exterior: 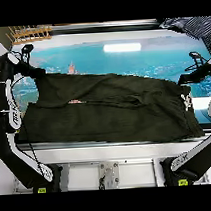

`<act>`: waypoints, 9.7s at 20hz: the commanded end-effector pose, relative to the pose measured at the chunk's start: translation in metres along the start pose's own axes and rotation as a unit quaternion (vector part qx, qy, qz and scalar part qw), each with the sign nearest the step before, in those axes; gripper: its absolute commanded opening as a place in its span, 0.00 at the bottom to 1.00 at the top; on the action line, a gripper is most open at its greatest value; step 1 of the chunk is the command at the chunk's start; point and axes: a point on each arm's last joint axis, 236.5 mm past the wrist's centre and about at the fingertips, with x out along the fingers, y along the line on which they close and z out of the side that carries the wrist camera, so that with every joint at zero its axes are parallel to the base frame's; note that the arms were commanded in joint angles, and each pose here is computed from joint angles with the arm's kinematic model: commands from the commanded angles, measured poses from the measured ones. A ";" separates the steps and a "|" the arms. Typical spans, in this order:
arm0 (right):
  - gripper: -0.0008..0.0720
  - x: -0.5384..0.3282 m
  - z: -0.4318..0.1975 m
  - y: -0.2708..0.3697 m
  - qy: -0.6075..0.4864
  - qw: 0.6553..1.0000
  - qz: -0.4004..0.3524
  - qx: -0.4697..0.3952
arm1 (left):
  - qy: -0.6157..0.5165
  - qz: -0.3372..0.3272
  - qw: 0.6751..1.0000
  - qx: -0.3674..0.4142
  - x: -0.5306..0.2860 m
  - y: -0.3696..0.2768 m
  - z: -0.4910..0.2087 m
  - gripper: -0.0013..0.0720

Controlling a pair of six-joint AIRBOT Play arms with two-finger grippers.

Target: Fold the clothes and pants, and hang the long-sleeved shirts on hangers.

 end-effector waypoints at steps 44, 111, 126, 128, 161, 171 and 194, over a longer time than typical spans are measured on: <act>0.06 -0.166 0.010 -0.005 -0.038 0.976 -0.204 0.059 | -0.179 0.146 0.973 0.013 -0.134 0.040 0.013 0.02; 0.06 -0.110 -0.268 0.039 0.199 0.953 -0.220 0.062 | 0.136 0.117 0.956 0.232 -0.108 0.014 -0.328 0.02; 0.06 -0.116 -0.297 0.044 0.236 0.942 -0.228 0.075 | 0.178 0.091 0.948 0.249 -0.118 0.005 -0.350 0.02; 0.06 -0.113 -0.305 0.047 0.249 0.939 -0.224 0.074 | 0.184 0.083 0.948 0.247 -0.114 0.005 -0.353 0.02; 0.86 -0.157 -0.241 0.012 -0.029 0.920 -0.090 0.381 | -0.024 -0.019 0.987 0.157 -0.144 -0.150 -0.218 0.12; 1.00 -0.076 -0.308 -0.012 0.097 0.935 0.009 0.340 | 0.051 -0.254 0.945 0.200 -0.089 -0.363 -0.244 0.03; 0.66 -0.040 -0.271 0.002 0.118 0.949 0.102 0.275 | 0.093 -0.285 0.918 0.261 -0.082 -0.418 -0.225 0.03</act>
